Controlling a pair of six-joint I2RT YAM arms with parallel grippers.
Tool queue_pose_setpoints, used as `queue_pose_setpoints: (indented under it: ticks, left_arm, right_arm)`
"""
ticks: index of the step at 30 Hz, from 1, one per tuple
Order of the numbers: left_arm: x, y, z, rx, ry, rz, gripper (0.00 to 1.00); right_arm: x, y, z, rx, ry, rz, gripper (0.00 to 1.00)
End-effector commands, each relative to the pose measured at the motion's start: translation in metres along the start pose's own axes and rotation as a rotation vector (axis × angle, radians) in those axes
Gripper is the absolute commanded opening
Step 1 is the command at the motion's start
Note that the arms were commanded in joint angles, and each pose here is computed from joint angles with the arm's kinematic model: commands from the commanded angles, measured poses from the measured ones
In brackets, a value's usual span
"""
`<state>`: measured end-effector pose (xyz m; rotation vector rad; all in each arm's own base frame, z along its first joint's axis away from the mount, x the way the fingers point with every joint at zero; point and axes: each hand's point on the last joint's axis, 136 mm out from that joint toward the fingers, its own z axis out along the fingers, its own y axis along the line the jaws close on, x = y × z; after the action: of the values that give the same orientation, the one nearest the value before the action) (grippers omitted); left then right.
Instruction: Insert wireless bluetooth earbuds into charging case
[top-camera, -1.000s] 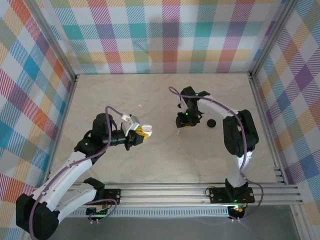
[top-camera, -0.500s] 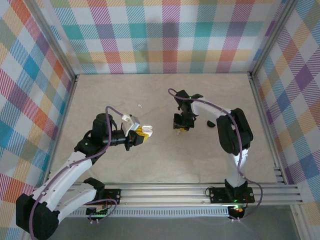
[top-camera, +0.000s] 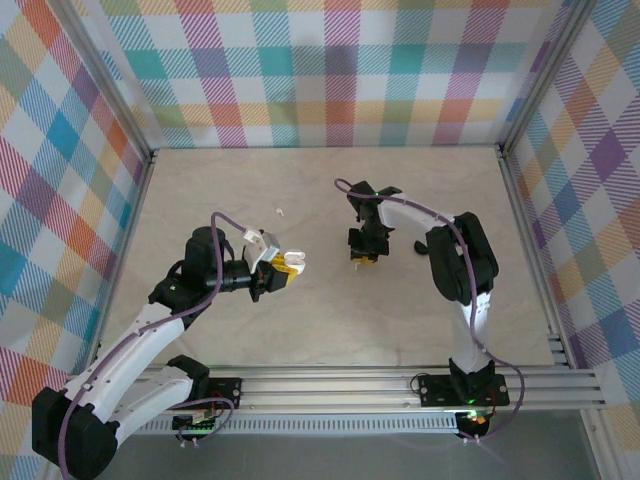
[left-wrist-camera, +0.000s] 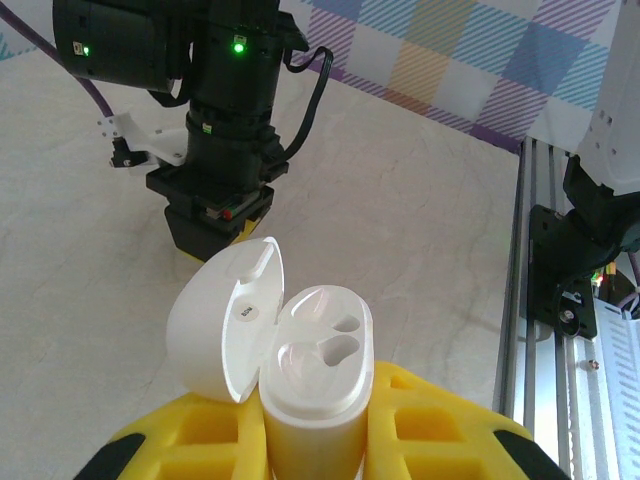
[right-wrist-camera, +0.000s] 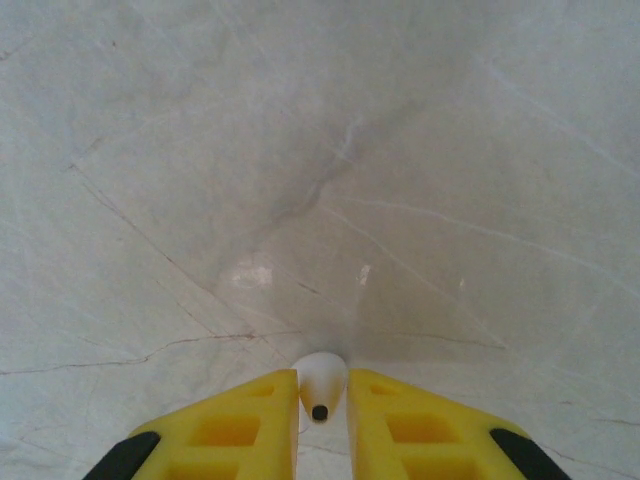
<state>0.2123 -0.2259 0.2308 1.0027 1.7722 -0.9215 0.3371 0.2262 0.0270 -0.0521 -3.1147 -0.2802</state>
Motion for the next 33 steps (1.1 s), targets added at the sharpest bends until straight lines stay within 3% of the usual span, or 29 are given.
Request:
queue_pose_setpoints:
  ticks: [1,9,16,26,33]
  left_arm:
    - [0.0,-0.008,-0.001,0.03,-0.005,0.022,0.0]
    - [0.001,-0.008,-0.002,0.027,-0.003,0.023,0.0]
    - [0.002,-0.008,-0.002,0.026,0.001,0.021,0.0]
    - [0.0,-0.006,-0.001,0.019,-0.026,0.021,0.0]
    - [-0.011,-0.003,0.001,0.013,-0.075,-0.005,0.0]
  right_arm:
    - [0.002,0.0,0.003,0.007,0.027,-0.017,0.2]
    - [0.007,0.001,0.008,-0.007,0.048,-0.023,0.19]
    - [0.003,0.006,0.0,-0.032,0.016,-0.064,0.1]
    - [-0.007,0.031,-0.05,-0.194,-0.184,-0.186,0.0]
    - [-0.009,0.054,-0.107,-0.337,-0.376,-0.305,0.0]
